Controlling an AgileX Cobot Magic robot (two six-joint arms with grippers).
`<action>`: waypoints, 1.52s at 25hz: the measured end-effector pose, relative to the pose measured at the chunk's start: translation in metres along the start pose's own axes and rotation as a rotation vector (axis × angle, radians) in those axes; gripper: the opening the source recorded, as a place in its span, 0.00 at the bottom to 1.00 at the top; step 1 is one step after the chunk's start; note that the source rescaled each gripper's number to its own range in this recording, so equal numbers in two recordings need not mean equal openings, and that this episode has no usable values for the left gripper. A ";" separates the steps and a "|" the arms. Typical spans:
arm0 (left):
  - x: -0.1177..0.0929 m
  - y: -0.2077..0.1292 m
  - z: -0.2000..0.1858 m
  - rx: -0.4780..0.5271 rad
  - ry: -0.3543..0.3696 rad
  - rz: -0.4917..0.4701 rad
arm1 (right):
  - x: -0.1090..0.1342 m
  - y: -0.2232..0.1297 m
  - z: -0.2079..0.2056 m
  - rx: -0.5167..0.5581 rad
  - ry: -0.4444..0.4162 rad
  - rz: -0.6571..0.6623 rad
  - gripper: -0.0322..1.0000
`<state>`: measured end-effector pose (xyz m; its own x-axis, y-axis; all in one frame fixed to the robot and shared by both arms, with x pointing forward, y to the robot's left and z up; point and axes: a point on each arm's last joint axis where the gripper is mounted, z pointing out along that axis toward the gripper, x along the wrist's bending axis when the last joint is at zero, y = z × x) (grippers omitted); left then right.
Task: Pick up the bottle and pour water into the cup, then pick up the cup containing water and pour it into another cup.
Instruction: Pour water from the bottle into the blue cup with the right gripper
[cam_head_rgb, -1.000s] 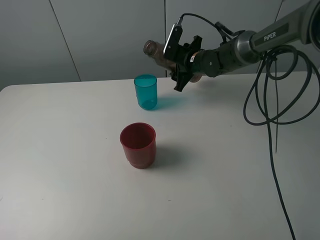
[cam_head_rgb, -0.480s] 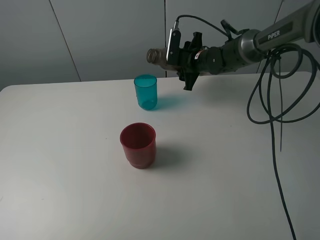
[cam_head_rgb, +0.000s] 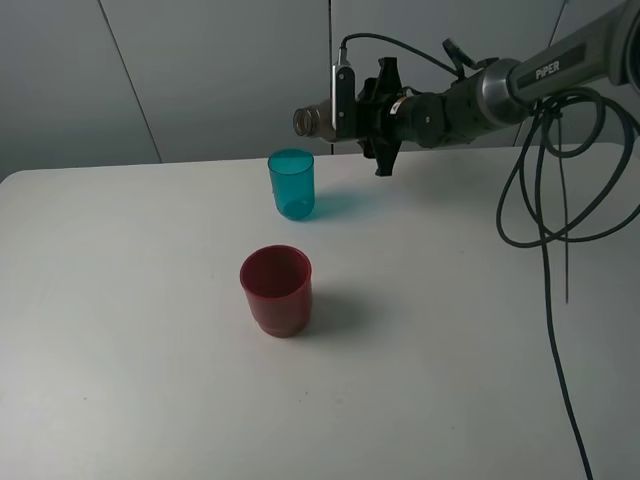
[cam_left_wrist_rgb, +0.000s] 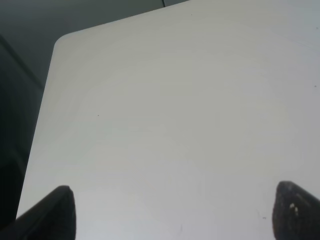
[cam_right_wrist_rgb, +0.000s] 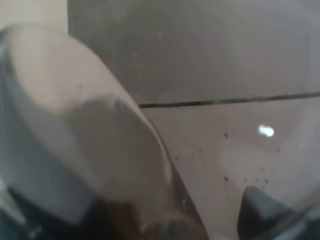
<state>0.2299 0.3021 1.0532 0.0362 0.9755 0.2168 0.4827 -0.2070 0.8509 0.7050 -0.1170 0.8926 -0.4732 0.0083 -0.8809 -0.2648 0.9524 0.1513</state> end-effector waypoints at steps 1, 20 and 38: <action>0.000 0.000 0.000 0.000 0.000 0.000 | -0.001 0.000 0.000 -0.001 -0.008 -0.015 0.04; 0.000 0.000 0.000 0.000 0.000 0.000 | -0.012 0.002 -0.001 -0.007 -0.131 -0.100 0.03; 0.000 0.000 0.000 0.000 0.000 0.000 | -0.014 0.007 -0.001 -0.009 -0.139 -0.096 0.03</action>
<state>0.2299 0.3021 1.0532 0.0362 0.9755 0.2168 0.4827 -0.2070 0.8509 0.7092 -0.1110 0.9061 -0.3250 -0.0399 -0.9449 -0.3109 0.9481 0.0668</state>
